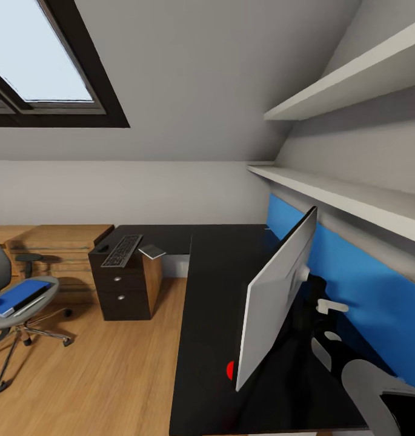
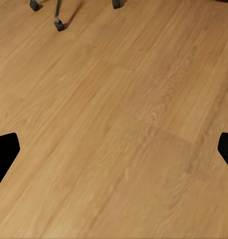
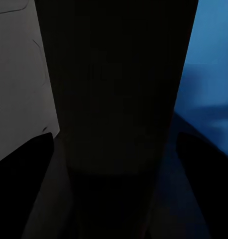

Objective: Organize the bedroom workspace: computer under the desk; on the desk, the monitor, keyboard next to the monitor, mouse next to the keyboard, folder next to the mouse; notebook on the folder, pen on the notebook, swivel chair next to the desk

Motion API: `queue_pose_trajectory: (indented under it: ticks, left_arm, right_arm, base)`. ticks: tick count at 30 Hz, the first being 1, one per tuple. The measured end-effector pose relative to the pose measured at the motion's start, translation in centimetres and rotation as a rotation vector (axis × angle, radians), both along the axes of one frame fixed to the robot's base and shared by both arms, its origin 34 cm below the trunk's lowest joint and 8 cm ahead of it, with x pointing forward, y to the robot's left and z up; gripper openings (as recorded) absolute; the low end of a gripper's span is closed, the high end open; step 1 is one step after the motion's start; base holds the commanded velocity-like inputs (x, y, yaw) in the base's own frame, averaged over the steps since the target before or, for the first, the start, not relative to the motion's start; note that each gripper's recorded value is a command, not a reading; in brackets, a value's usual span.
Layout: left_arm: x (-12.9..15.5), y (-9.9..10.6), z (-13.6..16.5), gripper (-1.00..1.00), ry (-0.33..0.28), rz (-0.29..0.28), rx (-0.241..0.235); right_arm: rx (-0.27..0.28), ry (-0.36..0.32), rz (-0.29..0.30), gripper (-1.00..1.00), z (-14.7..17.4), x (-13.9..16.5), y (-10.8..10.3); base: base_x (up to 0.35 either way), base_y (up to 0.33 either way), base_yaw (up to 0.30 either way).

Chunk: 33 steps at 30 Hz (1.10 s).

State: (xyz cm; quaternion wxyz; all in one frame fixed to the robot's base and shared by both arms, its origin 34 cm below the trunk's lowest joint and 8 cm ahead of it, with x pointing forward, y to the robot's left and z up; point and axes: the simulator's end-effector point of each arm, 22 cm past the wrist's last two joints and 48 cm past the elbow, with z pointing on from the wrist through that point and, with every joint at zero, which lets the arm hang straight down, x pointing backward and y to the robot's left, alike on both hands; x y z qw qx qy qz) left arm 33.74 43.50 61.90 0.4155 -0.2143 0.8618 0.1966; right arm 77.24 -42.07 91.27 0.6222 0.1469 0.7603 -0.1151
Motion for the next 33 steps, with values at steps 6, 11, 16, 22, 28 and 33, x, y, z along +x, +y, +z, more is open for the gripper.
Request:
queue_pose_trajectory:
  ticks: [6,11,16,22,28,33]
  left_arm:
    - [0.05,-0.04,-0.08,1.0,0.002,-0.001,0.0]
    - [0.04,-0.04,-0.07,1.0,0.001,-0.001,0.0]
    - [0.03,-0.04,-0.06,1.0,0.001,-0.001,0.0]
    - [0.05,-0.04,-0.09,1.0,0.002,0.0,-0.001]
    - [0.03,-0.04,-0.09,1.0,0.002,-0.001,0.0]
    - [0.01,-0.04,-0.1,1.0,0.003,0.0,0.0]
  right_arm:
    - [0.0,-0.007,-0.002,-1.0,0.15,0.2,-0.1]
    - [0.001,-0.008,-0.004,-1.0,0.17,0.16,-0.16]
    - [0.0,-0.008,-0.004,-1.0,0.18,0.15,-0.16]
    - [0.0,-0.007,-0.004,-1.0,0.14,0.18,-0.18]
    - [0.001,-0.007,-0.003,-1.0,0.14,0.19,-0.14]
    - [0.0,-0.006,-0.003,-1.0,0.14,0.2,-0.14]
  base:
    - [0.139,0.0,0.0]
    - [0.13,0.0,0.0]
    - [0.253,0.0,0.0]
    - [0.142,0.0,0.0]
    - [0.012,0.0,0.0]
    - [0.001,0.0,0.0]
